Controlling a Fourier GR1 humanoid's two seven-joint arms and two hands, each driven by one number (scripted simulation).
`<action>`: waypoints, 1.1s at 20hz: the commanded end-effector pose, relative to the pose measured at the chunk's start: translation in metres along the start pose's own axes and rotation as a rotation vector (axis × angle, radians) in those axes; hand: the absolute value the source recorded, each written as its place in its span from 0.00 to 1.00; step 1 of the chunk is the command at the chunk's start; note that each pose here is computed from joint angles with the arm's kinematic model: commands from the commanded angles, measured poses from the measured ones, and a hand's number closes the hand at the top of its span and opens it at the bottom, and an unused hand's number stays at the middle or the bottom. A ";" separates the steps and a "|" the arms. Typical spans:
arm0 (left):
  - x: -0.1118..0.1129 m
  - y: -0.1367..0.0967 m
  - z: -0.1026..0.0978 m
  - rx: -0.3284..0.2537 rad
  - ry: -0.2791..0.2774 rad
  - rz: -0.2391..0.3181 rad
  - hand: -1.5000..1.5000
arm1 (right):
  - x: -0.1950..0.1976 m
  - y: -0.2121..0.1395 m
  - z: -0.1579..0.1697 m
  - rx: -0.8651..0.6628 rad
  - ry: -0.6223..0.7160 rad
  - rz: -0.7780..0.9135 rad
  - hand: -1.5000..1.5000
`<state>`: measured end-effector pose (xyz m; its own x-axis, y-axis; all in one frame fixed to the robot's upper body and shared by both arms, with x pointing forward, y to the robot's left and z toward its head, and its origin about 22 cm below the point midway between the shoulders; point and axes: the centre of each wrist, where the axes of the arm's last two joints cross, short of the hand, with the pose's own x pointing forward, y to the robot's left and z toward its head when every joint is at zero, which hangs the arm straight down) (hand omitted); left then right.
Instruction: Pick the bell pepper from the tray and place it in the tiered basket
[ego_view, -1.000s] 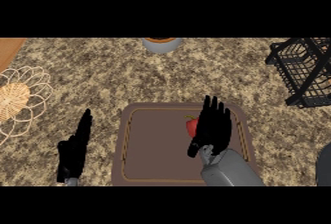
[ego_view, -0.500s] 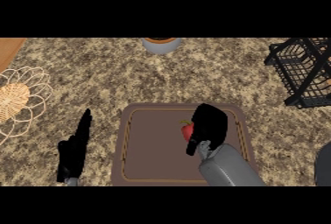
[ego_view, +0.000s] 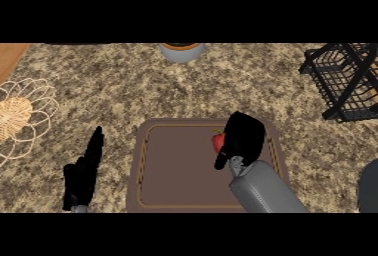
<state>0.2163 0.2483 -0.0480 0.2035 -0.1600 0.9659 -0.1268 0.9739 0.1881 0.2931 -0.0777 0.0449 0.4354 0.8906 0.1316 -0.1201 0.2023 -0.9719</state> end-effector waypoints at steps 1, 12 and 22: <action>-0.014 0.003 0.010 0.038 0.074 -0.003 0.50 | -0.046 -0.020 -0.037 -0.047 0.361 -0.115 1.00; -0.013 0.007 0.014 0.055 0.086 -0.006 0.50 | -0.137 -0.129 -0.056 -0.374 0.724 -0.556 1.00; -0.015 0.006 0.014 0.026 0.088 -0.012 0.50 | -0.129 -0.228 0.020 -0.707 0.685 -0.402 1.00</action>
<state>0.2094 0.2547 -0.0443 0.2205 -0.1625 0.9617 -0.1646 0.9657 0.2009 0.2643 -0.2417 0.2194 0.6419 0.4931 0.5872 0.6536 0.0484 -0.7553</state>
